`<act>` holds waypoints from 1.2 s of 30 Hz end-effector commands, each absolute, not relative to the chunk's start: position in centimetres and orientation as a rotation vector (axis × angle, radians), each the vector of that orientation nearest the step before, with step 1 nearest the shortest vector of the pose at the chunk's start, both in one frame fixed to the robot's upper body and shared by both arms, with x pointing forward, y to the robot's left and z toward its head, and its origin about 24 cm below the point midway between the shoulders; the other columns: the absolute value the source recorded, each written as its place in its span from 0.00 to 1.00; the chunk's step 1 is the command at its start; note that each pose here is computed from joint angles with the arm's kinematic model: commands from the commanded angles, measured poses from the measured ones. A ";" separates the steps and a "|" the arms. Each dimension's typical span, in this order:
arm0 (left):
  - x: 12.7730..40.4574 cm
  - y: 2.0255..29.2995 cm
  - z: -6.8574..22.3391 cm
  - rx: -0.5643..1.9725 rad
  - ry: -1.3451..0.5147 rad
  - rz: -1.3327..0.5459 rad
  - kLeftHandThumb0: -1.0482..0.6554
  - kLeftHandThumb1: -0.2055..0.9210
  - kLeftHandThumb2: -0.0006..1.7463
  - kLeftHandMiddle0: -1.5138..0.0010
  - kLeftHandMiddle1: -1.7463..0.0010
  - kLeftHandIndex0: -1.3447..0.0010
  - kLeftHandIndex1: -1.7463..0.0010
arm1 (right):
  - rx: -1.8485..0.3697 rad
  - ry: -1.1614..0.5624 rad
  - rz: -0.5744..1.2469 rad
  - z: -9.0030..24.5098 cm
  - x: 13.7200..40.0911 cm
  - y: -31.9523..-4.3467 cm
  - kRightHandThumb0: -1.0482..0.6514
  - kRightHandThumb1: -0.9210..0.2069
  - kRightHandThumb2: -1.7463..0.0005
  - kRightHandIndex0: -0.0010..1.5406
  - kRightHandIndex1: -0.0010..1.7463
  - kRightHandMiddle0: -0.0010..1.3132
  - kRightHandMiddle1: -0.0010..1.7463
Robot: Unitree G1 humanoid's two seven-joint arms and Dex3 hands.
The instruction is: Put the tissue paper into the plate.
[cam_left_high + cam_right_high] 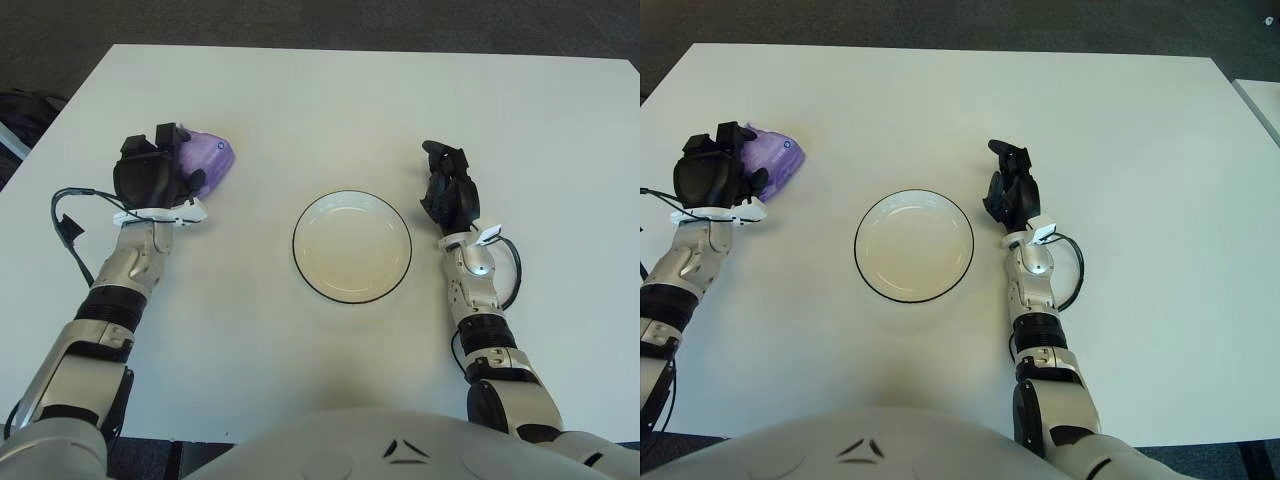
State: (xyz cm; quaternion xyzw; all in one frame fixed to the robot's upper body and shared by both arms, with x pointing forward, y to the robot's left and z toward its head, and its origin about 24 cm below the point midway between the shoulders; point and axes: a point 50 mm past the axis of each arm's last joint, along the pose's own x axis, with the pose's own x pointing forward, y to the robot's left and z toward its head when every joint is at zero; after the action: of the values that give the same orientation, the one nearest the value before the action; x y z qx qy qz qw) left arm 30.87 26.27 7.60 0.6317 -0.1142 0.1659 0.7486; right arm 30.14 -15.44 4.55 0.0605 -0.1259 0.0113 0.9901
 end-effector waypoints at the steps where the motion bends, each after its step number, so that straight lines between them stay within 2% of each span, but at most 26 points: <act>1: 28.5 25.1 2.5 1.360 -0.103 0.195 0.33 0.43 0.78 0.21 0.00 0.52 0.00 | 0.158 0.021 -0.054 -1.9 26.5 -16.5 0.25 0.00 0.54 0.25 0.04 0.00 0.60; 10: 28.6 25.5 3.5 1.324 -0.151 0.244 0.33 0.44 0.77 0.21 0.00 0.53 0.00 | 0.146 0.027 -0.055 -2.0 26.5 -16.4 0.24 0.00 0.53 0.25 0.04 0.00 0.59; 12: 28.8 25.6 4.3 1.308 -0.177 0.261 0.33 0.44 0.77 0.21 0.00 0.53 0.00 | 0.144 0.027 -0.056 -2.0 26.5 -16.4 0.25 0.00 0.53 0.25 0.04 0.00 0.59; 16: 29.2 25.6 7.7 1.239 -0.303 0.327 0.33 0.45 0.76 0.20 0.00 0.53 0.00 | 0.138 0.032 -0.055 -2.1 26.4 -16.3 0.25 0.00 0.53 0.25 0.04 0.00 0.59; 23: 29.5 25.3 9.7 1.124 -0.403 0.385 0.33 0.43 0.78 0.19 0.00 0.52 0.00 | 0.137 0.039 -0.056 -2.1 26.4 -16.2 0.25 0.00 0.53 0.25 0.04 0.00 0.59; 36: 30.3 25.3 15.0 0.998 -0.539 0.475 0.33 0.42 0.79 0.18 0.00 0.52 0.00 | 0.140 0.056 -0.055 -2.2 26.4 -15.9 0.27 0.00 0.54 0.26 0.05 0.00 0.61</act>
State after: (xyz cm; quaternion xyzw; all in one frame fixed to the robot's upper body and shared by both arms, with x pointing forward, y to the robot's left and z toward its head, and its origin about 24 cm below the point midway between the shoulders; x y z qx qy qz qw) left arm 30.20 25.09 13.12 0.4868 -0.2248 0.1990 0.8203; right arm 30.27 -14.98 4.80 0.0580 -0.1272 0.0088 0.9901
